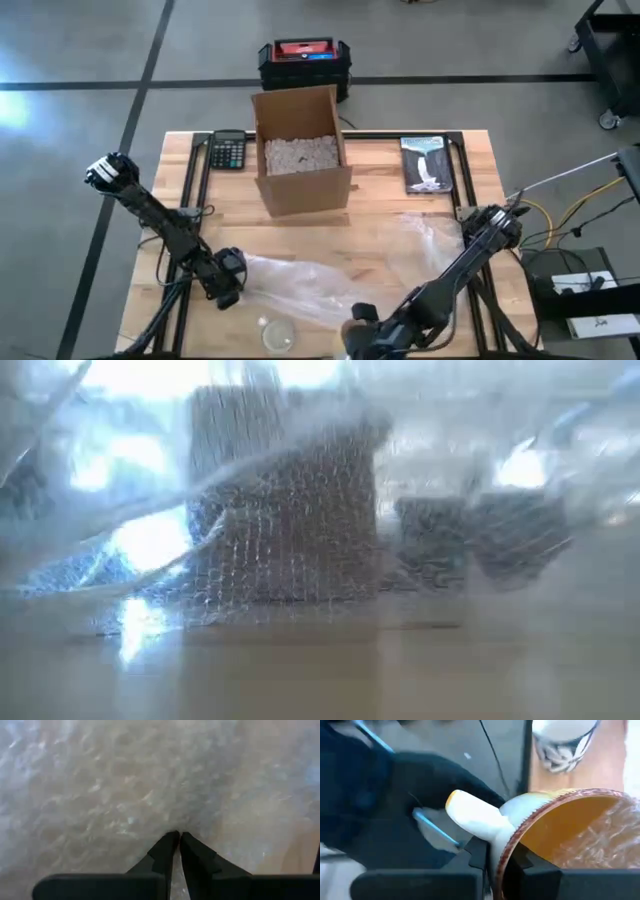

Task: Wrap mug
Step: Prepare the transparent bubble wrap

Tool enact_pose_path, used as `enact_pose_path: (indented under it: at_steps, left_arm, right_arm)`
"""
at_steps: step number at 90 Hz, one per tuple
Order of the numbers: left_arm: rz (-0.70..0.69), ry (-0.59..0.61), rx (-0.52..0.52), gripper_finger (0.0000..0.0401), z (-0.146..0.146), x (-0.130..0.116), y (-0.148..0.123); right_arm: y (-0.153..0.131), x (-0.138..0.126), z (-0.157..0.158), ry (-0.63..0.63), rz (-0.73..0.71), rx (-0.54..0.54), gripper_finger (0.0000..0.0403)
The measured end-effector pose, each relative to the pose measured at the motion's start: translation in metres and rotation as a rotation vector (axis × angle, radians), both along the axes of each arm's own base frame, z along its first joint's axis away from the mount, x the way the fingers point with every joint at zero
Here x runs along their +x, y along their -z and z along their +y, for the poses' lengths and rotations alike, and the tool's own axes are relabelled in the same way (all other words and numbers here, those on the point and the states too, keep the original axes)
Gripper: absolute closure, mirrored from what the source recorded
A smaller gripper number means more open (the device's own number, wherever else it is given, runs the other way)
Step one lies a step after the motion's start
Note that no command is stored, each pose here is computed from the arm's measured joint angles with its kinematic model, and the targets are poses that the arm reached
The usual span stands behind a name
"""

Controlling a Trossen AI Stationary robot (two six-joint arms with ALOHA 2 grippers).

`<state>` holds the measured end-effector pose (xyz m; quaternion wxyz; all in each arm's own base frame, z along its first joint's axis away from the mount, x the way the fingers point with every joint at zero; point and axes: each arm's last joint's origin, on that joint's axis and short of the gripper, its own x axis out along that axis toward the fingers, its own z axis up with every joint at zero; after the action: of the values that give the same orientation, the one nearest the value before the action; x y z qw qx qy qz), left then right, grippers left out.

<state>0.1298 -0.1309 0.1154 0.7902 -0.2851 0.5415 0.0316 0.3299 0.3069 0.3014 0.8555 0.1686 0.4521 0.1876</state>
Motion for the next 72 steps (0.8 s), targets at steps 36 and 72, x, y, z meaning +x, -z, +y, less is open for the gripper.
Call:
enact_pose_path:
  at_steps: [36,72]
  left_arm:
    - [-0.184,0.026,0.046,0.0381,-0.006,0.011,-0.010]
    - [-0.210,0.026,0.102,0.0381,-0.002,0.011,-0.012]
  right_arm:
    - [0.043,0.012,-0.033,0.113,0.095,-0.348,0.0394]
    - [0.057,0.016,-0.056,0.076,0.174,-0.461,0.0394]
